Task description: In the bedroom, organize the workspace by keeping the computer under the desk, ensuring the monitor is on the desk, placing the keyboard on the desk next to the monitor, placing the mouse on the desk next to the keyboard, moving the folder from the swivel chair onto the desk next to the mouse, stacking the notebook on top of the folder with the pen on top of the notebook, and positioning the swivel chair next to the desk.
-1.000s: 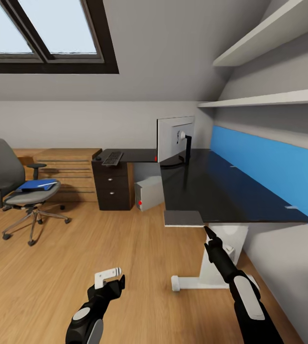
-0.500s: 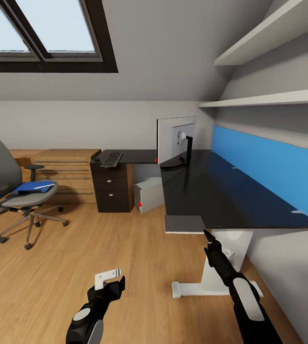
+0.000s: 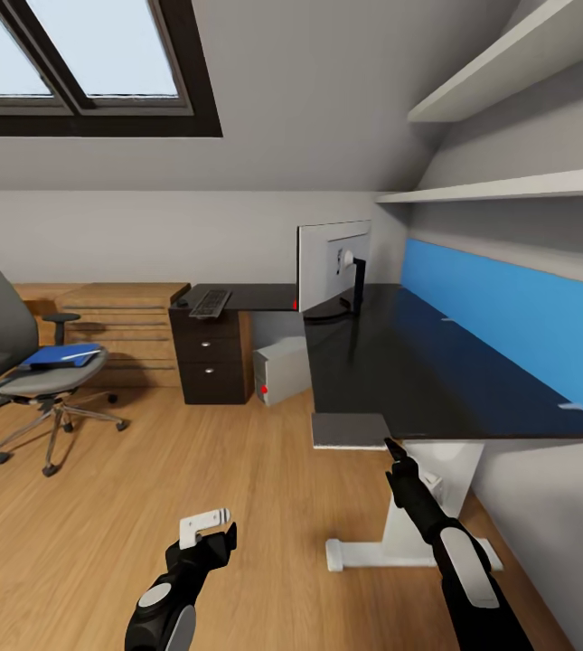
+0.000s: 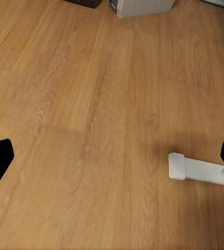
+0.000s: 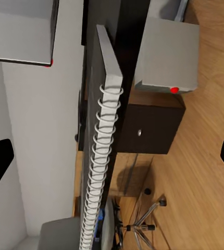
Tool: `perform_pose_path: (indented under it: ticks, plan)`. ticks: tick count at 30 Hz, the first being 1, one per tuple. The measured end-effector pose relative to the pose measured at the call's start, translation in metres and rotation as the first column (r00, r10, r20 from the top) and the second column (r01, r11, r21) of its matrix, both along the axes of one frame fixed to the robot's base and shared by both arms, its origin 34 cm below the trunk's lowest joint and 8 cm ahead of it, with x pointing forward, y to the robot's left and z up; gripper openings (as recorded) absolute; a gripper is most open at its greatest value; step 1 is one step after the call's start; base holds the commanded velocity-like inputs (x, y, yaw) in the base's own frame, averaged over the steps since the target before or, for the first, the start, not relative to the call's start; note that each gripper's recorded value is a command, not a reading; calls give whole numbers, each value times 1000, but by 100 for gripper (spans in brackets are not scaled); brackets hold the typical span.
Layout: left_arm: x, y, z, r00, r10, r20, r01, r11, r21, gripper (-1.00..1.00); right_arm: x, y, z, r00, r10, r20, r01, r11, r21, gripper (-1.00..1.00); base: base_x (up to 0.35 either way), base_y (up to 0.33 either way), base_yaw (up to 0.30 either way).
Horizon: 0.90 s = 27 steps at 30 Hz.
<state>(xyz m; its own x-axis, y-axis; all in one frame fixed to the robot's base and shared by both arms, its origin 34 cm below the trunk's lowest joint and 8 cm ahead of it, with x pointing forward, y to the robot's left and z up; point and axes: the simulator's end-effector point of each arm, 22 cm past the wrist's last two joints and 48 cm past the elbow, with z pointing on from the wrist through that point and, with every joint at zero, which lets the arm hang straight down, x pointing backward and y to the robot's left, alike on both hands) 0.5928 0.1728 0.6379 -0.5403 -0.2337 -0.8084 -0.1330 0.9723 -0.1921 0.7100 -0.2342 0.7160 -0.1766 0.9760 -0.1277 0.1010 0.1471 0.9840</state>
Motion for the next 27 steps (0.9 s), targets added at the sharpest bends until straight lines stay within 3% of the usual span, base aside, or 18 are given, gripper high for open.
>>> perform_pose_path:
  ticks: [8,27]
  plan:
    - [0,0,0,1000,0,0,0,1000,0,100,-1,0,-9,1000,-3,-31,3,1000,0,100,103,0,0]
    - [0,0,0,1000,0,0,0,1000,0,100,-1,-1,-10,999,-7,-35,7,1000,-3,100,48,38,0]
